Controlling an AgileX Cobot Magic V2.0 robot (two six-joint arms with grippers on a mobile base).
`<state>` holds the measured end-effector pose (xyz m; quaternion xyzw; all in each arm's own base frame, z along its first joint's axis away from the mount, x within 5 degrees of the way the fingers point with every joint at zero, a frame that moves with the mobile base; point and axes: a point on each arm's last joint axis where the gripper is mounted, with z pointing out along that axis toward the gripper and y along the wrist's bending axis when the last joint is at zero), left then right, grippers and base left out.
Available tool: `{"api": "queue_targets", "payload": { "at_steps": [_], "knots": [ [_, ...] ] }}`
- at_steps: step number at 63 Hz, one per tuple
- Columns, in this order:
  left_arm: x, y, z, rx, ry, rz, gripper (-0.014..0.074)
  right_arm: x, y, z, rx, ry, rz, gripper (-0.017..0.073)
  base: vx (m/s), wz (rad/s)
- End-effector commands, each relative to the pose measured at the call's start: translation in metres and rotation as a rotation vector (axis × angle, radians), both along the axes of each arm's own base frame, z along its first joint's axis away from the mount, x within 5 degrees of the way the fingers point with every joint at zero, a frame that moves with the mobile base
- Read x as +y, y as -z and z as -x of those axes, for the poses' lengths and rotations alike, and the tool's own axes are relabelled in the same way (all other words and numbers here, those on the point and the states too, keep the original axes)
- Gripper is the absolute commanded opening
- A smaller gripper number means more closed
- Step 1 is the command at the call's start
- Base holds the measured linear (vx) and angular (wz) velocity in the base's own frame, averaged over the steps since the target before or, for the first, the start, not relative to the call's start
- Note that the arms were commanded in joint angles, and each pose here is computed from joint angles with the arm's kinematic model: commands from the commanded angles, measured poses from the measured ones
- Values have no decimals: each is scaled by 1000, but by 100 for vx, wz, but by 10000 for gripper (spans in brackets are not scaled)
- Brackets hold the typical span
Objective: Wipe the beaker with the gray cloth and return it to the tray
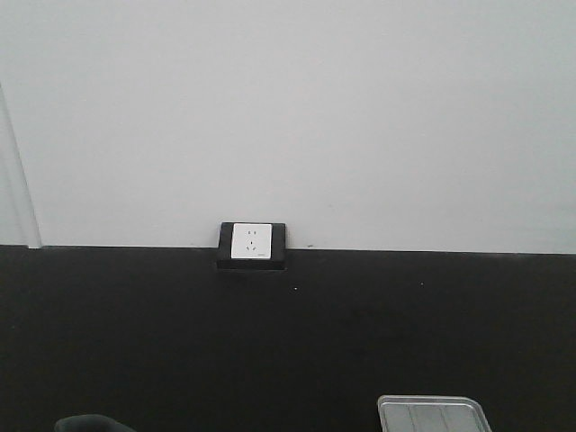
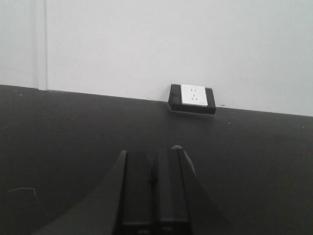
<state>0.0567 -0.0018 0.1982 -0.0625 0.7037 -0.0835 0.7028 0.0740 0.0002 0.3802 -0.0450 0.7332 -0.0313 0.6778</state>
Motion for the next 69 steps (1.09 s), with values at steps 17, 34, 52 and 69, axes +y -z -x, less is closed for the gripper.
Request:
{"api": "queue_targets", "payload": {
  "at_steps": [17,34,52,69],
  "knots": [
    [0,2,1,-71,4,8,-6,-3,101,43,-195,40,-29,-12,0,0],
    [0,2,1,-68,4,8,-6,-3,163,21,-102,70,-71,-11,0,0],
    [0,2,1,-68,4,8,-6,3,184,18,-86,-49,11,-11,0,0],
    [0,2,1,-68,4,8,-6,4,184,18,-85,-64,11,-11,0,0]
  ]
}}
